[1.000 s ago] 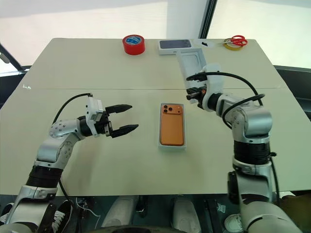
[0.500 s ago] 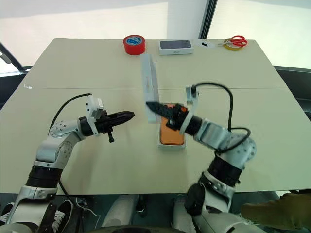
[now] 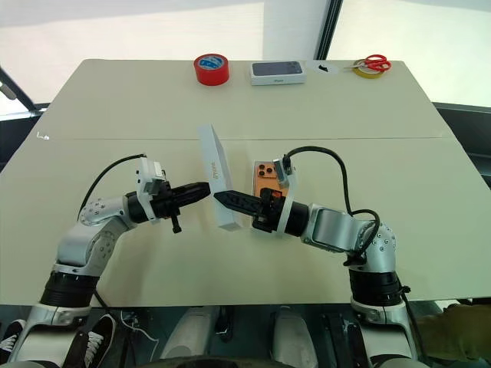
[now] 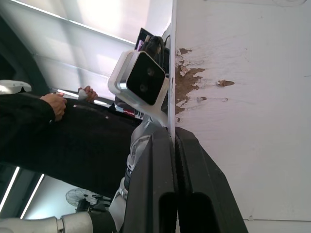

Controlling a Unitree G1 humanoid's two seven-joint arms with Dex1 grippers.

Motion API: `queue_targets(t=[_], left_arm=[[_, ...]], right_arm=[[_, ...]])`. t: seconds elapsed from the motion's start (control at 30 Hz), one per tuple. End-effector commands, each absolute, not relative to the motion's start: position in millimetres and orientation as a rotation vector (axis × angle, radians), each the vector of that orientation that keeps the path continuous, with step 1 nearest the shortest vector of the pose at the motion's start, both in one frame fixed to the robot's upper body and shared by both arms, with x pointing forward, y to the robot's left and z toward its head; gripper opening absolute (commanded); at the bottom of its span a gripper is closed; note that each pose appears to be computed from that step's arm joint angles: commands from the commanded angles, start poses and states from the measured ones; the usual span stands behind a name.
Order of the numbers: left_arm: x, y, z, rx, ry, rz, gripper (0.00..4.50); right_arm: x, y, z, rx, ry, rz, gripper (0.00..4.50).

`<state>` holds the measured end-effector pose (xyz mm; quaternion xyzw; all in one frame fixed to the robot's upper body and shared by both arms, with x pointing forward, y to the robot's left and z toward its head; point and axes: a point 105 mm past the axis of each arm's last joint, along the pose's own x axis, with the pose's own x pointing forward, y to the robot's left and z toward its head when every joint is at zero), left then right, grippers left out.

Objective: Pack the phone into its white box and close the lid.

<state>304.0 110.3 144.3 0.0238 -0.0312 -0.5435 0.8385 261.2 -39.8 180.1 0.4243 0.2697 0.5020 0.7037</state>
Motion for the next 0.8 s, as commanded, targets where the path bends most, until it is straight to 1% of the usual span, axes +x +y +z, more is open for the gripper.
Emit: queue_targets(t=[0.03, 0.23, 0.37, 0.47, 0.53, 0.6, 0.63, 0.67, 0.73, 0.8], left_arm=[[300, 105, 150, 0.087, -0.107, -1.154, 0.25], [306, 97, 138, 0.087, -0.106, -1.119, 0.25], [305, 86, 125, 0.066, -0.072, -1.131, 0.25], [304, 78, 112, 0.04, -0.017, -1.154, 0.25], [307, 76, 105, 0.058, -0.02, -1.142, 0.25], [315, 74, 106, 0.011, -0.022, -1.115, 0.25], [317, 72, 110, -0.001, -0.035, -1.111, 0.25], [319, 68, 114, -0.011, -0.05, -1.113, 0.2], [320, 59, 122, -0.023, -0.075, -1.131, 0.17], [319, 49, 124, -0.023, -0.077, -1.164, 0.17]], right_arm=[[265, -40, 184, 0.984, 0.593, 1.097, 0.0], [270, -45, 161, 1.023, 0.673, 1.017, 0.0], [279, -52, 146, 0.983, 0.71, 0.919, 0.0], [286, -55, 148, 0.998, 0.69, 0.894, 0.0], [286, -56, 144, 0.947, 0.693, 0.893, 0.0], [289, -60, 135, 0.941, 0.709, 0.862, 0.0], [290, -62, 134, 0.975, 0.711, 0.855, 0.0], [291, -65, 134, 1.007, 0.708, 0.852, 0.29], [294, -69, 135, 0.975, 0.69, 0.843, 0.95], [297, -71, 143, 0.962, 0.659, 0.866, 1.91]])
